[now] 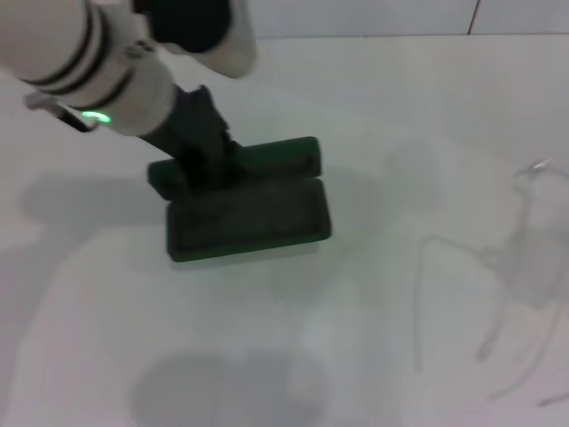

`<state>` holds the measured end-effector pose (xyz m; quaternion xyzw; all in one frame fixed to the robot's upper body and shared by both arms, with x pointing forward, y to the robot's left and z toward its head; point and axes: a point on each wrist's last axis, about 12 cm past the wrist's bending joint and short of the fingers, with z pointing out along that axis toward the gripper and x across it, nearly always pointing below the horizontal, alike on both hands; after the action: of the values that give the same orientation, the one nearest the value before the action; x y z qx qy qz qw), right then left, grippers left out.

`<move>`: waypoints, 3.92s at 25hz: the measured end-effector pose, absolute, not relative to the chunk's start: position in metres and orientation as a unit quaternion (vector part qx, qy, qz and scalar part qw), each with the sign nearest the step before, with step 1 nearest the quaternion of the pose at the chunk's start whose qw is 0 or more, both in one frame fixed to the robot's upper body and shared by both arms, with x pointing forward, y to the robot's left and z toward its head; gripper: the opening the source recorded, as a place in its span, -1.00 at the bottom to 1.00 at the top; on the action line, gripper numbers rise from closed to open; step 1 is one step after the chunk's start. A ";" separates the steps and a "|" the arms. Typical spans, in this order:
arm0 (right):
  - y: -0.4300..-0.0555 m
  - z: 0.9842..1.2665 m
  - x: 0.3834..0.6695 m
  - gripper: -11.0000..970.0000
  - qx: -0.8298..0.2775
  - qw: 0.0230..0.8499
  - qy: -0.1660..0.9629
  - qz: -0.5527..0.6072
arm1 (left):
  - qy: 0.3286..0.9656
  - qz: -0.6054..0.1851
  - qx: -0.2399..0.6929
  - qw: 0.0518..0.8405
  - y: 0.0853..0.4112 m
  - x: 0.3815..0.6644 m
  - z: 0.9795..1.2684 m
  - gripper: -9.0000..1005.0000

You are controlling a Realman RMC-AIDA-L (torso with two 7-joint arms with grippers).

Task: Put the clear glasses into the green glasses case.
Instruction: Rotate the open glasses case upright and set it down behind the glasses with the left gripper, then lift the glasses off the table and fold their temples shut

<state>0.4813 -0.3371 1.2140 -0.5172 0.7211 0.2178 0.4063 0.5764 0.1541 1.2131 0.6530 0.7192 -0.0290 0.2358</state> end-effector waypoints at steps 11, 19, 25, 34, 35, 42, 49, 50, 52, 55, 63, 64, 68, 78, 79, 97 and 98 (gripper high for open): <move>-0.413 1.201 0.421 -0.78 -0.396 0.474 0.750 0.235 | 0.708 0.013 0.667 0.232 0.096 0.574 1.194 -0.58; -0.420 1.188 0.417 -0.78 -0.379 0.475 0.755 0.249 | 0.690 0.048 0.686 0.224 0.058 0.567 1.185 -0.58; -0.421 1.185 0.417 -0.78 -0.377 0.477 0.753 0.252 | 0.681 0.042 0.695 0.227 0.050 0.562 1.183 -0.58; -0.420 1.183 0.417 -0.78 -0.377 0.481 0.749 0.256 | 0.684 0.042 0.694 0.222 0.051 0.562 1.179 -0.58; -0.420 1.182 0.418 -0.78 -0.377 0.483 0.747 0.258 | 0.683 0.042 0.695 0.221 0.051 0.561 1.178 -0.58; -0.420 1.180 0.416 -0.78 -0.377 0.485 0.745 0.259 | 0.679 0.045 0.701 0.211 0.050 0.558 1.173 -0.57; -0.422 1.177 0.414 -0.78 -0.373 0.492 0.741 0.264 | 0.682 0.045 0.699 0.213 0.049 0.557 1.173 -0.57; -0.422 1.177 0.414 -0.78 -0.373 0.492 0.741 0.264 | 0.682 0.044 0.698 0.213 0.050 0.557 1.172 -0.57; -0.423 1.176 0.413 -0.78 -0.370 0.497 0.739 0.263 | 0.684 0.044 0.696 0.213 0.049 0.557 1.173 -0.43; -0.423 1.176 0.413 -0.78 -0.370 0.498 0.739 0.262 | 0.685 0.042 0.695 0.214 0.049 0.557 1.173 -0.21; -0.424 1.174 0.412 -0.78 -0.369 0.498 0.738 0.266 | 0.673 0.033 0.699 0.241 0.042 0.550 1.193 0.00; -0.424 1.174 0.413 -0.78 -0.369 0.499 0.738 0.266 | 0.671 0.031 0.699 0.245 0.041 0.549 1.197 0.00; -0.424 1.173 0.416 -0.78 -0.362 0.512 0.732 0.267 | 0.667 0.016 0.692 0.278 0.037 0.543 1.221 0.00; -0.424 1.165 0.438 -0.78 -0.292 0.598 0.688 0.289 | 0.652 -0.228 0.583 0.428 0.085 0.540 1.299 -0.08; -0.421 1.165 0.441 -0.78 -0.293 0.602 0.683 0.293 | 0.645 -0.254 0.570 0.441 0.095 0.541 1.302 -0.13; -0.291 1.133 0.533 -0.78 -0.367 0.565 0.562 0.480 | 0.522 -0.460 0.494 0.521 0.193 0.504 1.272 -0.92; -0.285 1.133 0.536 -0.78 -0.371 0.561 0.559 0.485 | 0.520 -0.466 0.490 0.522 0.194 0.505 1.271 -0.92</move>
<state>0.5362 -0.2850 1.1326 -0.3714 0.5592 0.4846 0.5609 0.5046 0.1942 1.2706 0.4902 0.5199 -0.4661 0.5217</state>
